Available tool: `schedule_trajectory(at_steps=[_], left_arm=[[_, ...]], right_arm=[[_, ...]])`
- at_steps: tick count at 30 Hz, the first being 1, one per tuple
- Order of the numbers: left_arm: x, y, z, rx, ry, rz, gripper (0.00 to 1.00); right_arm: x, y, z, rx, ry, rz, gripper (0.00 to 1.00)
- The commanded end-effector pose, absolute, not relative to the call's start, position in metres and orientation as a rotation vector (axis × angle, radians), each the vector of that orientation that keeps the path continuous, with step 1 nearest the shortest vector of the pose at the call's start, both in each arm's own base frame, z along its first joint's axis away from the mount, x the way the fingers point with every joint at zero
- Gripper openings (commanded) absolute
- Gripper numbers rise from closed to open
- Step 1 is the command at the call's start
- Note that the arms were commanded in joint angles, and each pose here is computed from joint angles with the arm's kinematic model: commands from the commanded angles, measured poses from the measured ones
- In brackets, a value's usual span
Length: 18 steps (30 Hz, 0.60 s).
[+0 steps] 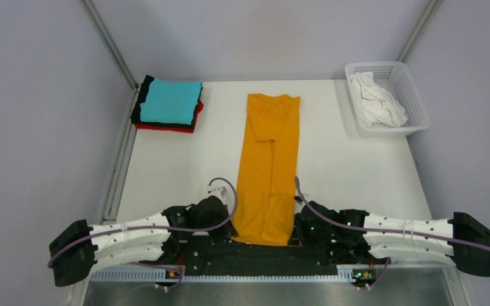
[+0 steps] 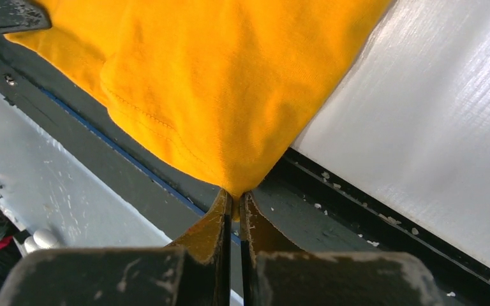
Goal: Fold and stack the t-shirts
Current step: Grab the bottom of the folded rectangular tshirt with both arms, then fold the folded rectangular tshirt in 1/3 of the way
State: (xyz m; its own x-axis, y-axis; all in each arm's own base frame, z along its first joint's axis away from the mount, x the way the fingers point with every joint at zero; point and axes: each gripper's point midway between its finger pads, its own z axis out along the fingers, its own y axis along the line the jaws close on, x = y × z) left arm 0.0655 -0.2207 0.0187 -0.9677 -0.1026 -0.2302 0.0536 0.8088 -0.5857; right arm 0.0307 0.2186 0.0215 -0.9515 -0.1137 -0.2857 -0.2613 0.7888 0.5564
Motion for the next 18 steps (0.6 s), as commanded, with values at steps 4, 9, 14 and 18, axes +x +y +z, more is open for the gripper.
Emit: schedule_trajectory(at_steps=[4,9,14,18], left_arm=[[0.104,-0.245,0.067,-0.010,2.489,-0.985,0.00],[0.144,-0.244,0.092,-0.040,2.382,-0.816,0.00],[0.191,-0.259,0.115,-0.110,2.272,-0.831,0.00],[0.238,-0.265,0.121,-0.162,2.267,-0.834,0.00]], right_arm=[[0.056,0.228,0.048,-0.276,2.616,0.858,0.00],[0.097,0.237,0.073,-0.240,2.478,0.755,0.00],[0.146,0.243,0.091,-0.145,2.368,0.697,0.00],[0.187,0.245,0.118,-0.113,2.261,0.630,0.00]])
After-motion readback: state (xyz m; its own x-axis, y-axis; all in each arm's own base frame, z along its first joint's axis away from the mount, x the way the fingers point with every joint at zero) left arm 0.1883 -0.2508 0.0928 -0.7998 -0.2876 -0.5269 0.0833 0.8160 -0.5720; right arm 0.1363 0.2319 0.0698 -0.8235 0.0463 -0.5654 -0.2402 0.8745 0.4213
